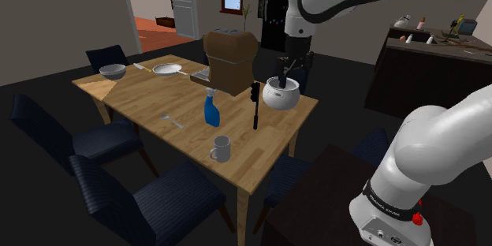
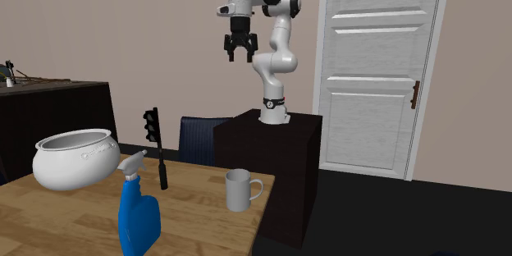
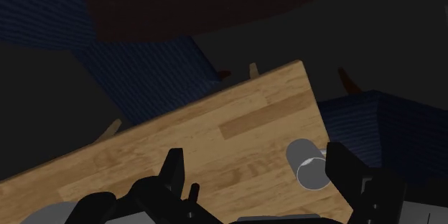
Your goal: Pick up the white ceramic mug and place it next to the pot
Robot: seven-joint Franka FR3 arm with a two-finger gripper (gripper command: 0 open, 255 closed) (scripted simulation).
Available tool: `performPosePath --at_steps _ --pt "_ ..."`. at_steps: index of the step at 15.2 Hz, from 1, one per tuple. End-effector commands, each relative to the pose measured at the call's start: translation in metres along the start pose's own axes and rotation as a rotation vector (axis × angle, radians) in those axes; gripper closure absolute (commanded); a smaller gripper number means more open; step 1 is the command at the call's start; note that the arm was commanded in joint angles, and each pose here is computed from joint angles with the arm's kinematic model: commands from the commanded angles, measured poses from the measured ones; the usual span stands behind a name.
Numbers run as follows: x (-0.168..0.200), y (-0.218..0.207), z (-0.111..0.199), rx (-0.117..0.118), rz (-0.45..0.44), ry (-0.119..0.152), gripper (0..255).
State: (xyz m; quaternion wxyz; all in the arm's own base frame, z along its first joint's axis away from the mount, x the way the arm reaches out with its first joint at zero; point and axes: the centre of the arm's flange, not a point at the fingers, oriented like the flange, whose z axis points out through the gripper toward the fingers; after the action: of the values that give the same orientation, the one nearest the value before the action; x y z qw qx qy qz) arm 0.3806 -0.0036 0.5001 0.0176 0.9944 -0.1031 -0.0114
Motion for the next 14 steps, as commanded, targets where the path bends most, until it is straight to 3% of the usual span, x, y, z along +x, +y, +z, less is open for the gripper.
performPosePath --at_steps 1,14 --pt "0.016 -0.008 0.019 0.004 0.002 -0.001 0" --pt "0.115 -0.065 0.15 0.022 0.012 -0.025 0"
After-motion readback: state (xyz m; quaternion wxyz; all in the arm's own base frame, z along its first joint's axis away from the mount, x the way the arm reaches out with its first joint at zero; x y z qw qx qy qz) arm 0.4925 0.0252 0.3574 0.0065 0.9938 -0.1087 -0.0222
